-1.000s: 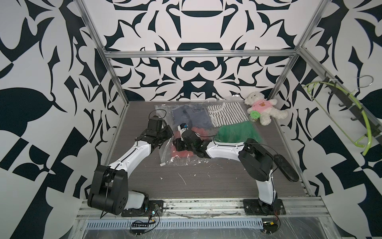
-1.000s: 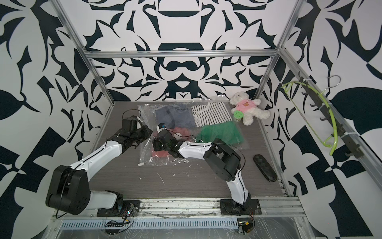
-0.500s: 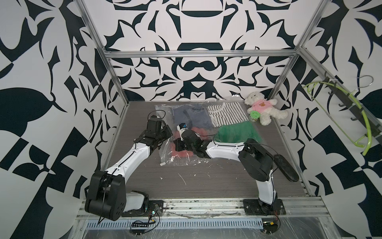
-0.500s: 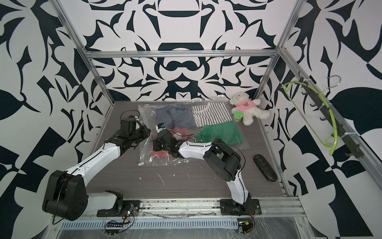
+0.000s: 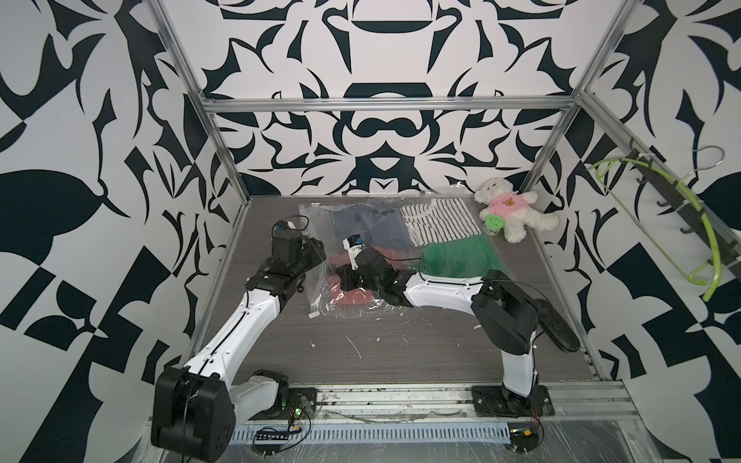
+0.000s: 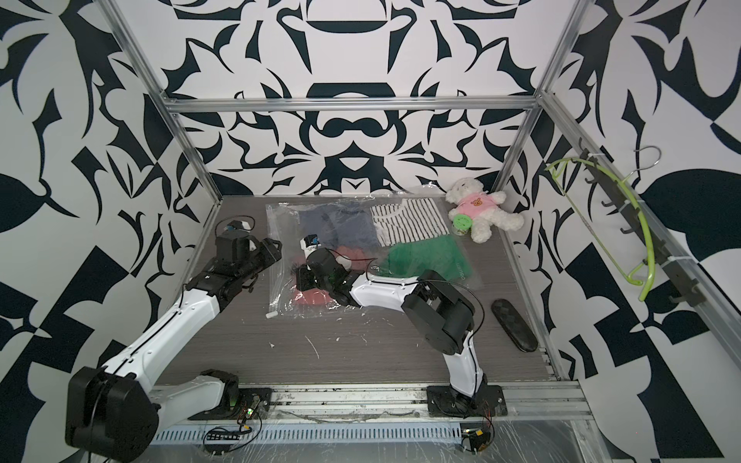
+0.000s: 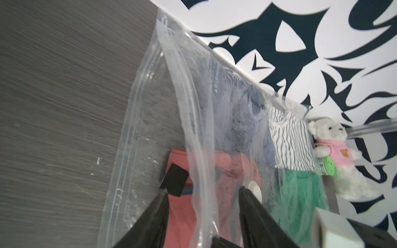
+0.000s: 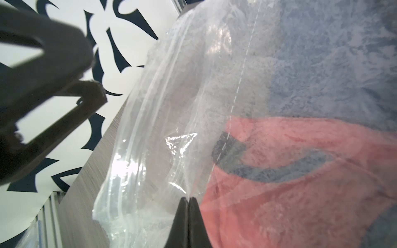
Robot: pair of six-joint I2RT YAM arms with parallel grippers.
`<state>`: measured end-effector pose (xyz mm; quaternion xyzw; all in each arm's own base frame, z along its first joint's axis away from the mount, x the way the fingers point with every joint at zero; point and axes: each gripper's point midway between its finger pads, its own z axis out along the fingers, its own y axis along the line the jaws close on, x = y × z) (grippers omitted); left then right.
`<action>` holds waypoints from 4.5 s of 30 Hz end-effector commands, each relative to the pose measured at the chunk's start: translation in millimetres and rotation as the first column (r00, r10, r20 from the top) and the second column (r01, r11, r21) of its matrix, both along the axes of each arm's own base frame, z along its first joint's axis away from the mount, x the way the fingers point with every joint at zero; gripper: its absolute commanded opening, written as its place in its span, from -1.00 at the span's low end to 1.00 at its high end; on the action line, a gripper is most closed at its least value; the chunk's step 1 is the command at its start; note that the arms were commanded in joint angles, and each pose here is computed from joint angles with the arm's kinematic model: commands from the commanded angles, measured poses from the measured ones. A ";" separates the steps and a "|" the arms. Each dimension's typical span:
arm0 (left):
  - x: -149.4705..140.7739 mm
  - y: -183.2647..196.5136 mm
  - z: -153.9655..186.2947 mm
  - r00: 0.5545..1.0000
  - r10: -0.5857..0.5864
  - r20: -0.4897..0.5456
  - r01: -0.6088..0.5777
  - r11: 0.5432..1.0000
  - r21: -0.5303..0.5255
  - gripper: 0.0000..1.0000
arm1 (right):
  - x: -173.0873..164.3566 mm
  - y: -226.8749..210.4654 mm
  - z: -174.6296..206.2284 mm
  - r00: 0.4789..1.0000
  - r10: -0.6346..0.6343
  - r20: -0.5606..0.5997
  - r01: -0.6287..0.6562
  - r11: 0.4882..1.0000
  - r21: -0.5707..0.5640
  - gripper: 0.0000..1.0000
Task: Take the tank top out of the vacuum bag
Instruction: Open the vacuum bag at the center of the board, then take out the tank top from the vacuum bag.
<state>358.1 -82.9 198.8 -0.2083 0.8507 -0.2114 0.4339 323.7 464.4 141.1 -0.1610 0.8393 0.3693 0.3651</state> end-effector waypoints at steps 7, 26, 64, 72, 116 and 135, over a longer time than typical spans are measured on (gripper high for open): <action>-11.2 45.2 -43.2 0.997 0.031 -0.071 -0.039 0.992 -0.123 -0.03 | -3.4 1.6 61.0 0.991 0.019 0.132 -0.035 0.992 0.120 -1.00; 3.3 -31.9 -105.4 0.933 -0.323 -0.160 0.277 0.927 -0.254 0.03 | -2.2 -14.9 59.9 0.984 -0.015 0.177 -0.003 0.995 0.100 -1.00; 3.0 -74.8 -134.6 0.905 -0.377 -0.195 0.331 0.915 -0.231 -0.30 | -6.7 -20.5 44.2 0.986 -0.005 0.167 -0.008 0.997 0.078 -1.00; 2.0 -78.0 -138.5 0.904 -0.381 -0.196 0.336 0.914 -0.228 -0.62 | -6.1 -20.3 41.1 0.987 -0.006 0.162 -0.006 0.997 0.073 -1.00; -8.7 -63.9 -168.2 0.891 -0.315 -0.328 0.296 0.949 -0.108 0.21 | 0.6 -33.8 41.2 0.983 -0.039 0.182 0.030 0.998 0.053 -1.00; 0.5 -80.9 -174.3 0.885 -0.319 -0.338 0.299 0.948 -0.110 -0.98 | 4.2 -43.9 38.5 0.982 -0.057 0.178 0.048 0.997 0.054 -1.00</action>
